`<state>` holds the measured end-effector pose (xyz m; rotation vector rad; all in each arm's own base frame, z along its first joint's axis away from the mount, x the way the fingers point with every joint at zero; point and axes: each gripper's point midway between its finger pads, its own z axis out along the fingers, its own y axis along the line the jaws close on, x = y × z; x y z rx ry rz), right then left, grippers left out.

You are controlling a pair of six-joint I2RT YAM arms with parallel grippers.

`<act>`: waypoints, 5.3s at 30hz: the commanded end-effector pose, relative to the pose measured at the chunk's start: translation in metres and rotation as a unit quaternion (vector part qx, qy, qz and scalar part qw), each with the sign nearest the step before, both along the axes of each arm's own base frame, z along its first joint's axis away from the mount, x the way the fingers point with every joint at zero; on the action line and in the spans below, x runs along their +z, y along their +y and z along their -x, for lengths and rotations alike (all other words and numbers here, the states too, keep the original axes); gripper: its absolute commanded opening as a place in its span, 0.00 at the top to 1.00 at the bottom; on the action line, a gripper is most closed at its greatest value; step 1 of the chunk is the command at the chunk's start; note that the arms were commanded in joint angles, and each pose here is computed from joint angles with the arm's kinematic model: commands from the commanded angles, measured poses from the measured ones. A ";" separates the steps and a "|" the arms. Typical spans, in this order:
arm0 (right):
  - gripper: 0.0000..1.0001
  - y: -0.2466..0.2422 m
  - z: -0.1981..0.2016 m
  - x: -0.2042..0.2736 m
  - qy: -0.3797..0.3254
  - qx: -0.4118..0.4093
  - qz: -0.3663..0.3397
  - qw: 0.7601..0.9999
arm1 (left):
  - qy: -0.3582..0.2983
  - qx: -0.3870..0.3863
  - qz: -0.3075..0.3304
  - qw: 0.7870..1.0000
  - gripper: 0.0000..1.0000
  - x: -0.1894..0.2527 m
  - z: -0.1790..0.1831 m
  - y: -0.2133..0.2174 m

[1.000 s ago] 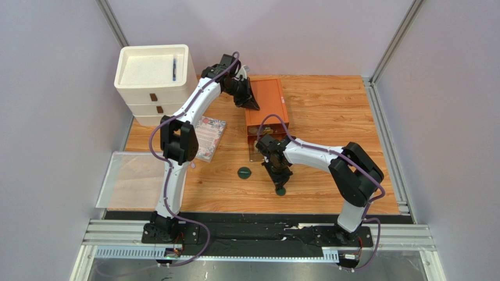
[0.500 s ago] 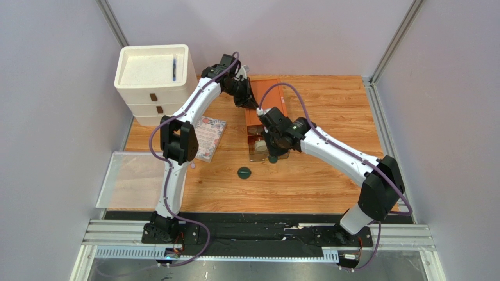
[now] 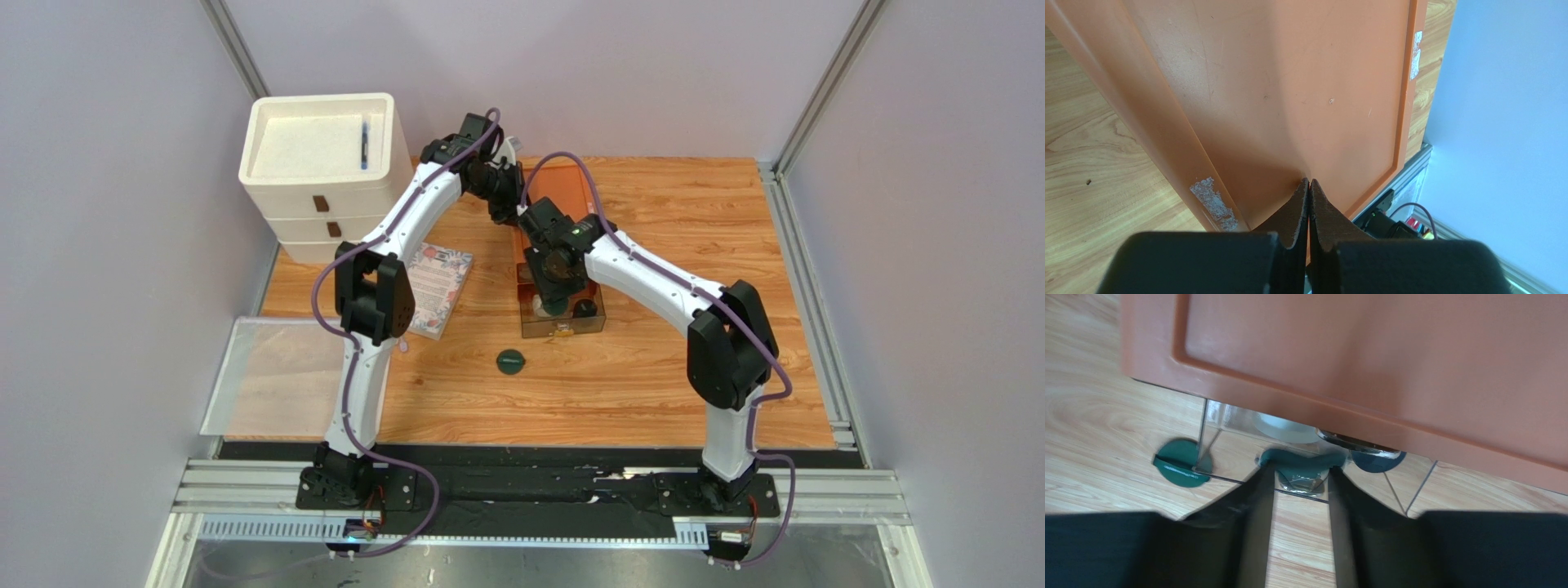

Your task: Organize the makeup

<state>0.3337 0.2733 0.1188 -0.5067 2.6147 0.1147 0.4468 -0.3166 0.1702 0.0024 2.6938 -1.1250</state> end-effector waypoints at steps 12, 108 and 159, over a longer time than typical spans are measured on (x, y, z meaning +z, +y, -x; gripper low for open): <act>0.33 0.019 0.021 0.049 -0.040 0.089 -0.082 0.992 | -0.023 -0.004 0.000 1.000 1.00 0.018 0.000 0.005; 1.00 -0.026 0.036 0.033 0.074 -0.118 -0.358 0.923 | -0.014 -0.020 0.005 1.000 1.00 0.017 0.001 0.015; 1.00 -0.055 -0.025 -0.036 0.226 -0.315 -0.480 0.787 | -0.069 -0.008 0.017 0.997 1.00 0.051 -0.011 0.026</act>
